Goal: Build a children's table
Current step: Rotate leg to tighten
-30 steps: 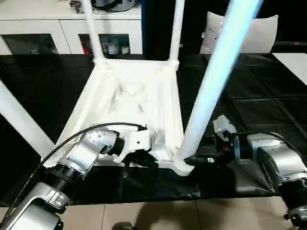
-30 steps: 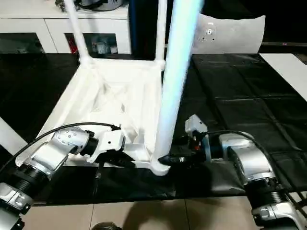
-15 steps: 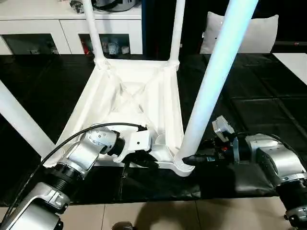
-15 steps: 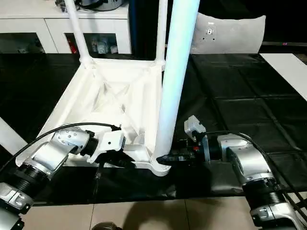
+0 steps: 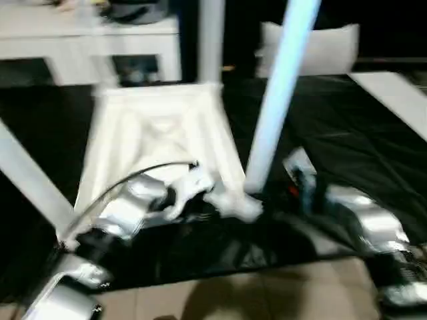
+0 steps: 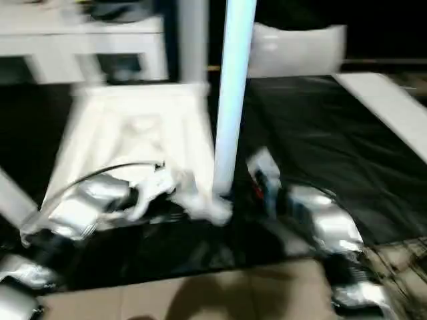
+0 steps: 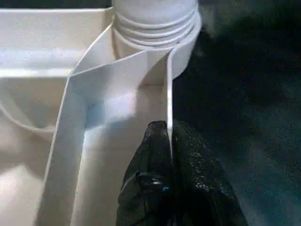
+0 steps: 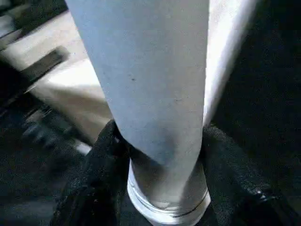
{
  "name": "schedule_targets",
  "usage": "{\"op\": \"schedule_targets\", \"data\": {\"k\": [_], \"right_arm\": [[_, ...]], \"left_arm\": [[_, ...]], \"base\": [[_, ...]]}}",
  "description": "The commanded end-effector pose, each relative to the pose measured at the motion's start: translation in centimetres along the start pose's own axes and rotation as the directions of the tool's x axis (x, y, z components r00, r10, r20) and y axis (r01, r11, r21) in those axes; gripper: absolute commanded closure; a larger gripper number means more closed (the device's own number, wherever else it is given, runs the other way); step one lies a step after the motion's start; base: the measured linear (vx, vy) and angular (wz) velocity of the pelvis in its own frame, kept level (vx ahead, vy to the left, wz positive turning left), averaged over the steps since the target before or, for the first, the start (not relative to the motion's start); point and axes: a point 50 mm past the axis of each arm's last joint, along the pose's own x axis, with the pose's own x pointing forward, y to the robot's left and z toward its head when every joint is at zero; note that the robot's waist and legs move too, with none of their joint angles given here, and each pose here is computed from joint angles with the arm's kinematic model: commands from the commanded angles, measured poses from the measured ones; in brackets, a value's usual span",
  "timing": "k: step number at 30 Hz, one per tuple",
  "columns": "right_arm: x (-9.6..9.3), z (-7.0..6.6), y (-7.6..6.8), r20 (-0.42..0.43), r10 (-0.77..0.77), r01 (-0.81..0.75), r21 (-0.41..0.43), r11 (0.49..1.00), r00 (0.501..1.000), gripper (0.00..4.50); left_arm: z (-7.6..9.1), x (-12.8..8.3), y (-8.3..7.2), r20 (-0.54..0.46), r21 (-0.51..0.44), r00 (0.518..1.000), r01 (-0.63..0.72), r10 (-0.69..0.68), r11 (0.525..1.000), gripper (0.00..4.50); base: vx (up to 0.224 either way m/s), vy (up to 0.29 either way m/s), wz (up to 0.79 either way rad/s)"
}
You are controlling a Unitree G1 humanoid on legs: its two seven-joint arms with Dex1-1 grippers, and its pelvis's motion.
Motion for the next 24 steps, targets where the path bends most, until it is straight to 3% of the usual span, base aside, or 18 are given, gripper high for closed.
{"op": "schedule_targets", "data": {"k": [1,3,4,12,20,24], "right_arm": [[1.6,-0.6,0.1,-0.045,-0.111,0.113,0.051,0.992,0.993,2.52],[2.3,-0.2,0.1,-0.001,-0.174,0.174,0.066,0.983,0.985,2.52],[2.5,0.0,0.3,0.027,-0.182,0.18,0.069,0.981,0.983,1.99],[2.3,0.1,0.8,0.074,-0.145,0.144,0.021,0.989,0.987,1.43],[-1.1,0.1,-0.6,0.121,-0.008,0.014,-0.043,0.999,0.993,0.67],[-3.2,0.2,-1.5,0.069,0.082,-0.074,-0.112,0.991,0.994,0.54]], "left_arm": [[2.1,1.6,-0.8,0.068,-0.011,0.998,-0.018,0.019,1.0,4.5],[2.7,2.2,-0.6,0.085,-0.059,0.992,-0.087,0.092,0.994,4.5],[2.9,2.4,-0.7,0.089,-0.069,0.99,-0.101,0.107,0.992,4.5],[2.8,2.3,-0.9,0.082,-0.025,0.992,-0.09,0.091,0.996,4.5],[1.7,0.9,-0.5,0.079,0.053,0.997,-0.001,-0.003,0.999,4.5],[1.0,0.0,-0.9,0.053,0.139,0.991,0.113,-0.121,0.984,4.5]], "base": [[0.0,0.0,0.0],[0.0,0.0,0.0],[0.0,0.0,0.0],[0.0,0.0,0.0],[0.0,0.0,0.0],[0.0,0.0,0.0]]}}
